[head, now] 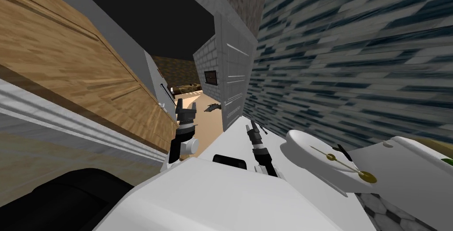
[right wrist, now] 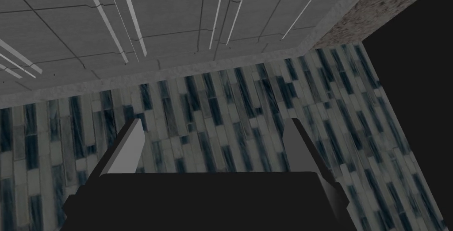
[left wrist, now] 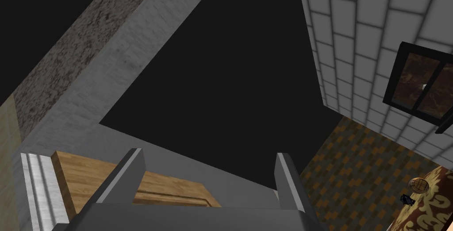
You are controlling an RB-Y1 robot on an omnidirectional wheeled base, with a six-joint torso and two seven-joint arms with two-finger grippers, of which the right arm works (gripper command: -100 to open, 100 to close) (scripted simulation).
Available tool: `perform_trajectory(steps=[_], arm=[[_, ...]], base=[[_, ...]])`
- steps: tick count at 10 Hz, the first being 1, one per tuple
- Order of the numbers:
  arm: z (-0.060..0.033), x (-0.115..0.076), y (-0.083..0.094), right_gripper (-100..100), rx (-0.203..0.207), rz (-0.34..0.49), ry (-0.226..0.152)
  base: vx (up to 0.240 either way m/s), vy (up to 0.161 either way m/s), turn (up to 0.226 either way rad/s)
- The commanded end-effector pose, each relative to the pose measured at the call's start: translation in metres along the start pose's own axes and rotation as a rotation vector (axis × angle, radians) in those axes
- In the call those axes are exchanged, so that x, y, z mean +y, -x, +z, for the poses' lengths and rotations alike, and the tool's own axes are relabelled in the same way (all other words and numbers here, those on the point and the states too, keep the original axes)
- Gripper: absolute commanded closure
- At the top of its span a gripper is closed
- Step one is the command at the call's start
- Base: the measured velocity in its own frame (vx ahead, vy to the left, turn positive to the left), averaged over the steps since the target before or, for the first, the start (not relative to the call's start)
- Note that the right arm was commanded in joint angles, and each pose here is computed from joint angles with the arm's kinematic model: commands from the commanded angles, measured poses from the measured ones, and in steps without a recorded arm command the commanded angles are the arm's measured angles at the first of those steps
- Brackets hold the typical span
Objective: Push the door open
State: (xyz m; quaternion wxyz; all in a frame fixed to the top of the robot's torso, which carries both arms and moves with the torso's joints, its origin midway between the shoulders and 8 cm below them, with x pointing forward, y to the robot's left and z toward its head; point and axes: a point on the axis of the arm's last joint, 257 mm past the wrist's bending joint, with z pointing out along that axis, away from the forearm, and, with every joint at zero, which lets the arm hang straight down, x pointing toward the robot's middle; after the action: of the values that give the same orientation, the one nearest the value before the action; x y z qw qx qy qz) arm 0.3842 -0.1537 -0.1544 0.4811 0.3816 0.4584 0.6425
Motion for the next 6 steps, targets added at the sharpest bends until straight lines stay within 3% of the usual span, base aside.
perform_trajectory(steps=[1, 6], arm=[[-0.0022, -0.009, -0.014, -100, 0.033, 0.002, -0.021], [-0.0163, -0.041, -0.061, -100, 0.145, 0.008, -0.092]], base=[[0.205, -0.046, 0.086], [0.212, -0.056, 0.084]])
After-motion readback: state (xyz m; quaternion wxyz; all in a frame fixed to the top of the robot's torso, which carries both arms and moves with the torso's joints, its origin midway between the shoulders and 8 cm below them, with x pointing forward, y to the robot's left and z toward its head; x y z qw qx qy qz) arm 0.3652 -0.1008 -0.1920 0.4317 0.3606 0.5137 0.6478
